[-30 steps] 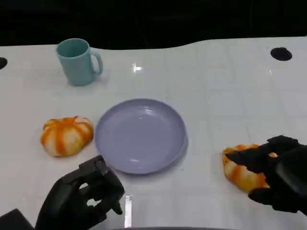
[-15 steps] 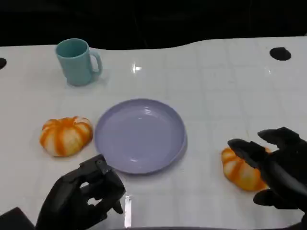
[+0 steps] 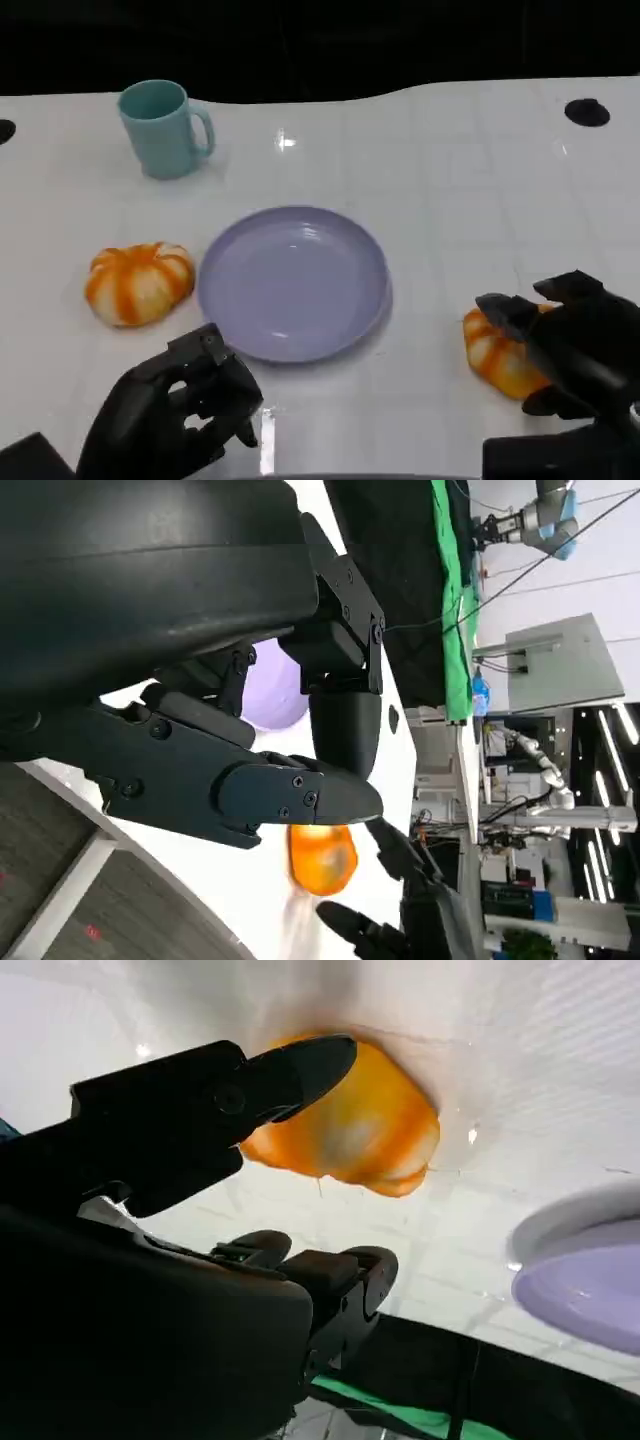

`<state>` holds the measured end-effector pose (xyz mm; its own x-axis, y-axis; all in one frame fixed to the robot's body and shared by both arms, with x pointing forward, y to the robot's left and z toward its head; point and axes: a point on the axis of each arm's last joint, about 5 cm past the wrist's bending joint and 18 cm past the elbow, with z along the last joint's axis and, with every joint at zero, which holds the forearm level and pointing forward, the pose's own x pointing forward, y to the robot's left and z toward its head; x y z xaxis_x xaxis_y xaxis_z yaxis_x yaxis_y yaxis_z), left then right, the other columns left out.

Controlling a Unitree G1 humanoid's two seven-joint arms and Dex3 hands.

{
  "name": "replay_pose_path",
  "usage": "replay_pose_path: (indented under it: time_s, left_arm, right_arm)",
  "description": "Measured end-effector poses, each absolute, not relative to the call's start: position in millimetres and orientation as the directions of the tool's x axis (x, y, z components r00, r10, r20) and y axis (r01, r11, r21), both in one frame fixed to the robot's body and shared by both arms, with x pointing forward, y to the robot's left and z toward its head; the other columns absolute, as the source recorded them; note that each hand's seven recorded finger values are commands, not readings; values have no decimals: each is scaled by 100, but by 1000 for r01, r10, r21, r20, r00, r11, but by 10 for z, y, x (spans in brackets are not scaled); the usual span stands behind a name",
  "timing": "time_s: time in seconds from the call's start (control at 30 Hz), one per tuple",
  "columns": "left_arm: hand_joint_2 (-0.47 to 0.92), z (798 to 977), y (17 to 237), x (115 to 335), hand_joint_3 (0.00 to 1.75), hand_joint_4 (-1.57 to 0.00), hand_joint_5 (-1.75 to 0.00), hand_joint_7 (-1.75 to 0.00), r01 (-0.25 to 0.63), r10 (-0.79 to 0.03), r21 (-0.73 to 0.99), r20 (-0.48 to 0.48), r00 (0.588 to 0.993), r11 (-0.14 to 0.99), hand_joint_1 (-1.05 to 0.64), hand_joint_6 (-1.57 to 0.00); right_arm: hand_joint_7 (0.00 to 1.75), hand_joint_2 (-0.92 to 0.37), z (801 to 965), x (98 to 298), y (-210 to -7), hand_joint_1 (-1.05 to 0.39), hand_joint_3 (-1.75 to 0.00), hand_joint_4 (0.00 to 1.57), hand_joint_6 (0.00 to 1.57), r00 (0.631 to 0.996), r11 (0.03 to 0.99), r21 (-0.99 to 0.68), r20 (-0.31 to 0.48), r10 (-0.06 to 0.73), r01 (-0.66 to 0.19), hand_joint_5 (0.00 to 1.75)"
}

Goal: Grasp the bread from the table and place it into the plate.

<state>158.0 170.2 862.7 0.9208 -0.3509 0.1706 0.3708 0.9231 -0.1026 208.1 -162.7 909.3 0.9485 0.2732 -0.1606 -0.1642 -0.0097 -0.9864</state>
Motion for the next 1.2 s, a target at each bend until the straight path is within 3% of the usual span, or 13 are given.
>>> replay_pose_path:
  time_s: [0.3, 0.37, 0.4, 0.47, 0.5, 0.53, 0.57, 0.63, 0.73, 0.77, 0.8, 0.9, 1.2]
  left_arm:
    - [92, 8636, 1702, 1561, 30, -65, -175, -152, 370, -350, -103, 170, 921, 923, -56, -59]
    - [92, 8634, 1703, 1552, 30, -65, -175, -151, 367, -347, -104, 168, 923, 925, -57, -59]
    - [92, 8634, 1704, 1550, 30, -65, -175, -151, 366, -346, -104, 167, 923, 925, -58, -59]
    - [92, 8637, 1704, 1549, 30, -65, -175, -151, 366, -346, -101, 168, 923, 925, -58, -59]
    - [92, 8640, 1704, 1550, 30, -65, -175, -150, 366, -347, -100, 169, 923, 925, -57, -60]
    - [92, 8641, 1704, 1550, 29, -65, -175, -150, 366, -347, -100, 170, 922, 925, -57, -60]
    - [92, 8642, 1704, 1550, 30, -66, -175, -150, 366, -347, -100, 170, 922, 925, -56, -60]
    - [92, 8642, 1703, 1551, 30, -66, -175, -151, 367, -348, -98, 170, 922, 925, -55, -60]
    - [92, 8643, 1702, 1552, 31, -66, -175, -151, 367, -349, -96, 170, 922, 925, -56, -60]
    - [92, 8643, 1702, 1552, 30, -66, -175, -151, 368, -349, -95, 170, 922, 925, -57, -60]
    - [92, 8644, 1702, 1553, 30, -67, -175, -151, 368, -350, -93, 169, 921, 925, -58, -60]
    - [92, 8644, 1700, 1553, 31, -66, -175, -151, 369, -352, -86, 166, 921, 925, -56, -60]
    - [92, 8647, 1690, 1554, 32, -65, -175, -152, 369, -351, -90, 168, 921, 925, -54, -59]
  right_arm:
    - [2, -92, 8909, 2253, -1555, -68, -3, 24, 36, 930, -74, -971, -238, 281, -226, 29]
    - [7, -91, 8883, 2278, -1548, -49, -2, 66, 64, 929, -79, -972, -234, 286, -220, 30]
    - [9, -90, 8868, 2290, -1550, -37, -2, 85, 85, 931, -74, -975, -224, 288, -212, 52]
    - [12, -88, 8828, 2306, -1562, -22, -1, 93, 118, 934, -10, -984, -170, 315, -176, 128]
    - [79, -89, 8801, 2309, -1571, -17, -4, 94, 103, 935, 40, -988, -127, 330, -148, 156]
    - [125, -89, 8779, 2310, -1582, -15, -5, 92, 87, 936, 82, -989, -86, 342, -121, 165]
    - [154, -89, 8758, 2314, -1588, -14, -7, 91, 76, 934, 116, -989, -49, 354, -96, 171]
    - [169, -90, 8721, 2319, -1597, -13, -8, 89, 70, 929, 160, -986, 11, 369, -51, 174]
    - [173, -90, 8688, 2338, -1608, -15, -11, 87, 66, 924, 195, -981, 60, 377, -16, 175]
    - [170, -86, 8689, 2352, -1609, -15, -23, 88, 69, 923, 197, -980, 70, 377, -6, 175]
    - [165, -67, 8691, 2367, -1612, -15, -61, 89, 72, 923, 199, -980, 79, 377, 2, 175]
    - [168, -44, 8694, 2401, -1617, -15, -102, 90, 73, 919, 212, -976, 120, 375, 41, 175]
    - [167, -31, 8721, 2445, -1590, -12, -133, 98, 80, 887, 322, -935, 269, 376, 147, 175]
